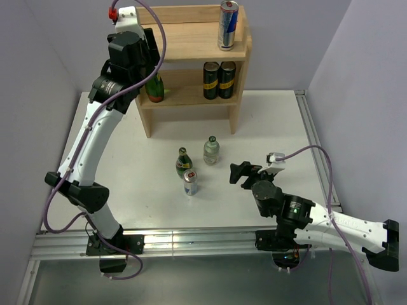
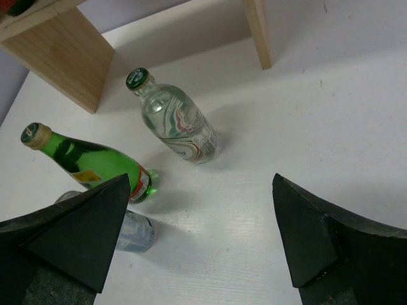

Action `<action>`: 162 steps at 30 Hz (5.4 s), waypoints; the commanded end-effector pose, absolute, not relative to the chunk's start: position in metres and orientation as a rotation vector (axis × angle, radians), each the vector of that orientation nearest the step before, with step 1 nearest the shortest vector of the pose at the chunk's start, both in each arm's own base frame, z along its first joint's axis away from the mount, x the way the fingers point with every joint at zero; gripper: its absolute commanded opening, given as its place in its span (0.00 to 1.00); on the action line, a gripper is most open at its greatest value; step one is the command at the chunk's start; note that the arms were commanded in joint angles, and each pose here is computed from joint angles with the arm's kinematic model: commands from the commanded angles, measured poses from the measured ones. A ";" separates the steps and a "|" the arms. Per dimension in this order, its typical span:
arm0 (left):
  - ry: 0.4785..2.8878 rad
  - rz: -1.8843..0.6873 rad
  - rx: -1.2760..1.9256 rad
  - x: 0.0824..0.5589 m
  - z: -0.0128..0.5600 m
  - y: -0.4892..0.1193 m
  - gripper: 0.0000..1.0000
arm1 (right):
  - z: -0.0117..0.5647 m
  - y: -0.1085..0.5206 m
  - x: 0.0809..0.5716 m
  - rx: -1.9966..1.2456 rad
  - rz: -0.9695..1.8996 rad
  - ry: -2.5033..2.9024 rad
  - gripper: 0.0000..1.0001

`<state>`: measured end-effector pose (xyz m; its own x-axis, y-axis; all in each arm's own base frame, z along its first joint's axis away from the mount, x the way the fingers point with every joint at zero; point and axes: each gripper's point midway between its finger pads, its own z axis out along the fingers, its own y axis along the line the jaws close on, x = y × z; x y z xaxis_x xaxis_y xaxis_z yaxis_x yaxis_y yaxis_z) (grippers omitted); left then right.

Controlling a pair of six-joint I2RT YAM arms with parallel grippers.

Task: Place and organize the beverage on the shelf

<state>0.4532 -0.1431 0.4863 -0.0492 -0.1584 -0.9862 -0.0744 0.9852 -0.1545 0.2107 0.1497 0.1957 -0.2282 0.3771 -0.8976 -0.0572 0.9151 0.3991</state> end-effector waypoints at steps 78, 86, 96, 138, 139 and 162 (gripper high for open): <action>1.386 0.043 -0.425 0.533 0.485 -0.065 0.94 | 0.168 0.160 0.218 0.249 0.352 1.785 1.00; 1.391 0.091 -0.449 0.526 0.479 -0.055 0.95 | 0.167 0.159 0.217 0.254 0.358 1.785 1.00; 1.374 0.076 -0.447 0.516 0.494 -0.053 0.99 | 0.166 0.158 0.217 0.256 0.359 1.785 1.00; 1.665 -0.189 -0.345 0.272 0.409 -0.096 0.99 | 0.166 0.159 0.215 0.261 0.387 1.789 1.00; 1.679 -0.203 -0.331 0.265 0.398 -0.094 0.99 | 0.163 0.163 0.214 0.241 0.385 1.804 1.00; 1.841 -0.236 -0.210 0.235 0.294 -0.095 0.99 | 0.127 0.350 0.180 -0.249 0.767 1.969 1.00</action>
